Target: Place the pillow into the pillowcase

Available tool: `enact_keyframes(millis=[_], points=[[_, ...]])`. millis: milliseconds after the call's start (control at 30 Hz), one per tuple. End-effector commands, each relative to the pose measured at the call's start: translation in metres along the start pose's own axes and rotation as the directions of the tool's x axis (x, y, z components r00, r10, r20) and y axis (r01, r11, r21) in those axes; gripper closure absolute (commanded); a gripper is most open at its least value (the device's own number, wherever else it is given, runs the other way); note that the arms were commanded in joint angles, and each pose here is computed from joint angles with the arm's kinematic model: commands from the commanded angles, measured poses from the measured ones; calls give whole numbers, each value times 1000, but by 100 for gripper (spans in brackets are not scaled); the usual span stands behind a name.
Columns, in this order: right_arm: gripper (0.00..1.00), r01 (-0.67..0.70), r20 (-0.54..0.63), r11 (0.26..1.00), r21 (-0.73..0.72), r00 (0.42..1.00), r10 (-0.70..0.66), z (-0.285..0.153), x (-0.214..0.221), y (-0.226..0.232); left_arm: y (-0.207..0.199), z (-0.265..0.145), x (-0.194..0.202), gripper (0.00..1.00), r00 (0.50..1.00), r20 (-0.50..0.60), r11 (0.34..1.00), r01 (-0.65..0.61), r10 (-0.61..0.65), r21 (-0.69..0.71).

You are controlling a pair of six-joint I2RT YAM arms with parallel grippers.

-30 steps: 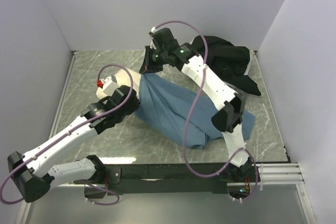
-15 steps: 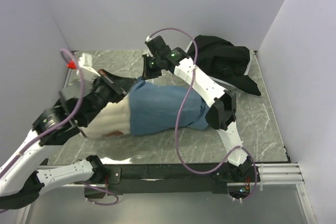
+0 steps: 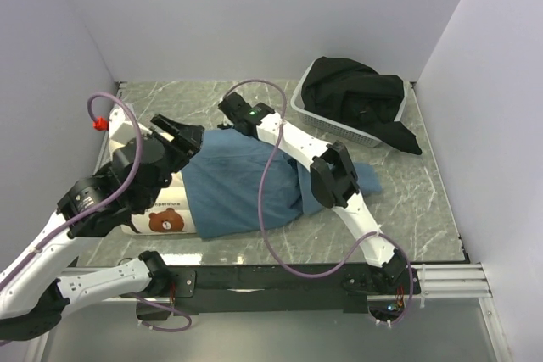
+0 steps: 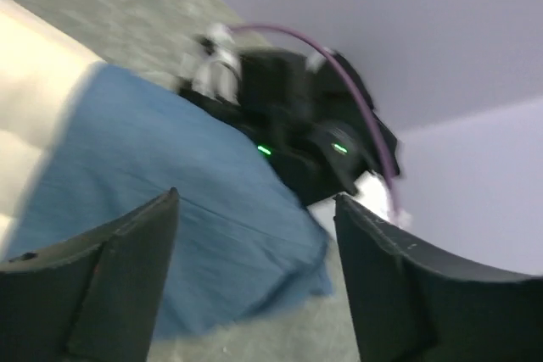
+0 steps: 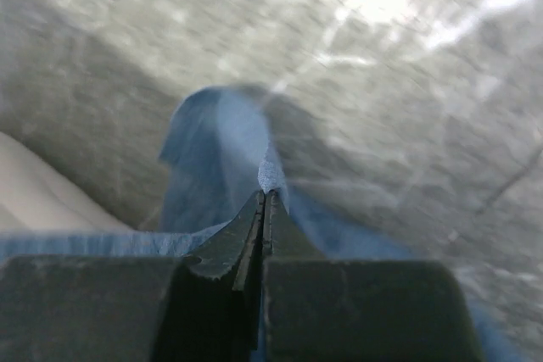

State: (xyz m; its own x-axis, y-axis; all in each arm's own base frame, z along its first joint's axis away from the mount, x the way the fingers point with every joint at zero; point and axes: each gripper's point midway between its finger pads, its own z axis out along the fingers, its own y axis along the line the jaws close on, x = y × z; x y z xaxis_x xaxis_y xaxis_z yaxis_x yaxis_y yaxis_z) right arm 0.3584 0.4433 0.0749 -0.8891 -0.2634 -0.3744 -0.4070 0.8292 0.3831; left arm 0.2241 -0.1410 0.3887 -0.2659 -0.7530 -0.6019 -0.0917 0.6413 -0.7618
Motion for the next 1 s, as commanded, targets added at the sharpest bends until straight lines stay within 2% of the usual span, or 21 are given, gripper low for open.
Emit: enact_keyframes(millis=[0,100,133,167,200,233,300,333,433,500,533,600,667,867,900,967], points=[[99,30,68,999,-15,997,-28,-20,-9,8,55,-2,-37,14,971,232,978,0,50,-210],[86,30,119,999,42,992,-34,-34,-20,3,61,13,-25,10,975,211,975,-19,67,-222],[72,27,143,998,60,989,-36,-41,-25,1,75,22,-21,9,975,203,964,-36,93,-264],[63,24,186,995,94,982,-42,-49,-34,-3,82,28,-18,7,976,188,956,-55,113,-289],[54,23,228,995,102,972,-46,-68,-40,-1,89,38,-3,6,985,121,950,-86,127,-301],[40,22,261,994,111,964,-50,-79,-45,0,97,48,-11,5,984,139,946,-58,108,-320],[27,-11,373,985,170,926,-54,-117,-64,-5,111,61,-7,5,988,91,943,-88,123,-320],[20,-26,413,982,186,909,-54,-132,-71,-6,115,69,-16,5,992,97,952,-45,77,-301],[11,-81,526,973,216,850,-46,-186,-87,-7,146,80,-30,3,996,79,945,-12,40,-327],[9,-116,568,969,217,822,-29,-214,-87,-5,167,88,-32,1,998,58,937,2,19,-350],[3,-129,577,967,220,816,-22,-219,-85,-5,185,89,-43,0,997,79,925,40,-11,-377],[2,-132,574,963,234,818,-27,-225,-73,-1,204,95,-39,1,997,43,925,72,-61,-374],[2,-142,570,959,244,821,-23,-224,-64,2,224,94,-46,1,995,65,911,99,-79,-401],[6,-40,502,985,167,864,-50,-178,-5,66,272,97,-33,1,990,70,873,142,-124,-466],[12,-27,476,986,166,877,-56,-162,1,74,282,99,-27,0,989,61,863,145,-132,-484],[15,-1,428,989,150,902,-64,-143,17,92,291,98,-23,1,988,62,848,154,-142,-508]])
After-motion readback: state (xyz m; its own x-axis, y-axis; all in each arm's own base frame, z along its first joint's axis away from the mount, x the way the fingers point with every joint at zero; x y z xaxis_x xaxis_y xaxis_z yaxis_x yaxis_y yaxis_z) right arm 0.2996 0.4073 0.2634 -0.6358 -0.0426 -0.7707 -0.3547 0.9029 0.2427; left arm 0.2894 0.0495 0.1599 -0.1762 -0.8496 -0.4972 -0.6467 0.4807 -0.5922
